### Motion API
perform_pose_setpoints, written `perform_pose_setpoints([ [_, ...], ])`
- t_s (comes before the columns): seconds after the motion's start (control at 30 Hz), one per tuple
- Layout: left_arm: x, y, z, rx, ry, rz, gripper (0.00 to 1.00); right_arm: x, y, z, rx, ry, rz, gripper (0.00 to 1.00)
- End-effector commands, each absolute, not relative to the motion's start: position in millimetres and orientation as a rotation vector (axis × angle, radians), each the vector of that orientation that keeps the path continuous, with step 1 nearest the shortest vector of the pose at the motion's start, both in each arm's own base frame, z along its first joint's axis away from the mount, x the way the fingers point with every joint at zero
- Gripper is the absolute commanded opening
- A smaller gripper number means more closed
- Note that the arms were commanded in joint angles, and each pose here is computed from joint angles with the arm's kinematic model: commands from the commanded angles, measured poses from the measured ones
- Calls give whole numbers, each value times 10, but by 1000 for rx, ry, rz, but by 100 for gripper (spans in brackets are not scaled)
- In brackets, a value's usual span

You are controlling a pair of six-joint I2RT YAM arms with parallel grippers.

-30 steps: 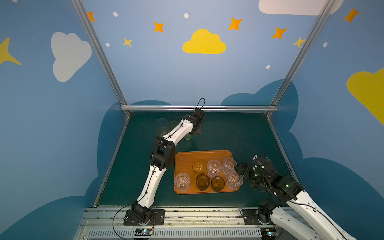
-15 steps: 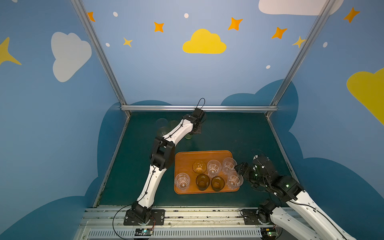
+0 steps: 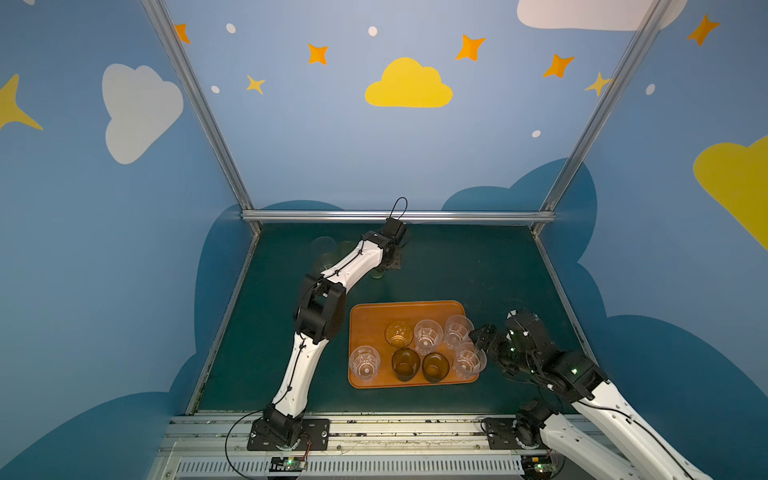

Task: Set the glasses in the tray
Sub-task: 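Close the left gripper on the pale green glass and lift it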

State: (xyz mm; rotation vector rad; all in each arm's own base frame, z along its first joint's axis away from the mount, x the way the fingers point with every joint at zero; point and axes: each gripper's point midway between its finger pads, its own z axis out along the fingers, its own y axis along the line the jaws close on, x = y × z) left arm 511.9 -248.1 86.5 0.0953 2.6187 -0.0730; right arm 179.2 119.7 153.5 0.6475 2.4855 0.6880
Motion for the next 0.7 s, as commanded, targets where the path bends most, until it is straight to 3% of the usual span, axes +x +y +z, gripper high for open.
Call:
perform_pose_setpoints([
  [0.0, 4989, -2562, 940, 112, 2643, -120, 4, 1811, 1206, 1529, 653, 2486, 690, 87],
  [0.67, 4668, -2612, 1304, 176, 2577, -149, 4, 1805, 1229, 1380, 663, 2498, 701, 87],
])
